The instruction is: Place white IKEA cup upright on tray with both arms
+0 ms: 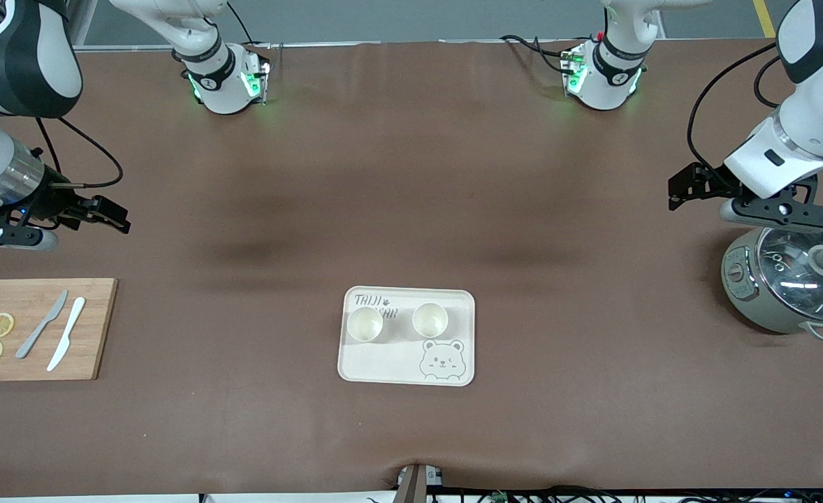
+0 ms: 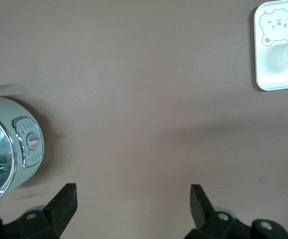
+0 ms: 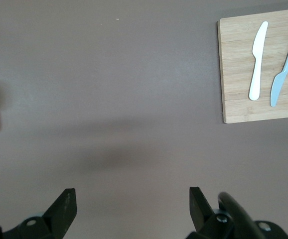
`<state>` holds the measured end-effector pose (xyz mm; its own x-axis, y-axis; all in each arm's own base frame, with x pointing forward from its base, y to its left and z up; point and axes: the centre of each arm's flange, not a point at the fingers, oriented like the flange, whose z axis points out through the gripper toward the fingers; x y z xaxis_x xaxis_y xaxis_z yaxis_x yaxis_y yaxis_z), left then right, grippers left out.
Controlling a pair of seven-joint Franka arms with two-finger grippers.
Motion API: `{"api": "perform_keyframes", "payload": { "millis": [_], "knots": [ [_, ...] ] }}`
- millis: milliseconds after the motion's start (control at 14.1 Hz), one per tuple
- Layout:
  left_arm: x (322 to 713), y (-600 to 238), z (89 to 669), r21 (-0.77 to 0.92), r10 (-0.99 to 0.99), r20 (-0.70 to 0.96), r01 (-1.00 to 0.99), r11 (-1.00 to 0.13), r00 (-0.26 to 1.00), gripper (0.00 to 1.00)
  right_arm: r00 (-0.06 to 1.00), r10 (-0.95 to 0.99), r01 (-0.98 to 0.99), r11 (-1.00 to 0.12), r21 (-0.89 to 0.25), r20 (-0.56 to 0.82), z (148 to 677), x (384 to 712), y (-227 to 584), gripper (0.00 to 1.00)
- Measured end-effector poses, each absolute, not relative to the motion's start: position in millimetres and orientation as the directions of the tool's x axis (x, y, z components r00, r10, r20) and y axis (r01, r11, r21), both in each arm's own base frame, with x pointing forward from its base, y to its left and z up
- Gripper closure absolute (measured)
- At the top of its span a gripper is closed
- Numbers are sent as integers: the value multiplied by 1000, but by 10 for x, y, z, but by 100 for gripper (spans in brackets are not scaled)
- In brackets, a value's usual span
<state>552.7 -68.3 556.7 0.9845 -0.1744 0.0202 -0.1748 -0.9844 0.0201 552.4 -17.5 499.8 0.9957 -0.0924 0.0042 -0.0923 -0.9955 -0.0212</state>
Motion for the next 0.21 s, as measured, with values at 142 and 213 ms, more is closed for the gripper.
{"api": "perform_keyframes", "payload": {
  "millis": [142, 213],
  "knots": [
    [5529, -682, 5561, 20, -174, 19, -174, -984, 985, 0, 996, -92, -92, -996, -21, 4, 4998, 5524, -175, 0],
    [5530, -681, 5560, 20, -174, 19, -174, -984, 985, 0, 996, -92, -92, -996, -21, 4, 4998, 5524, -175, 0]
  ]
}}
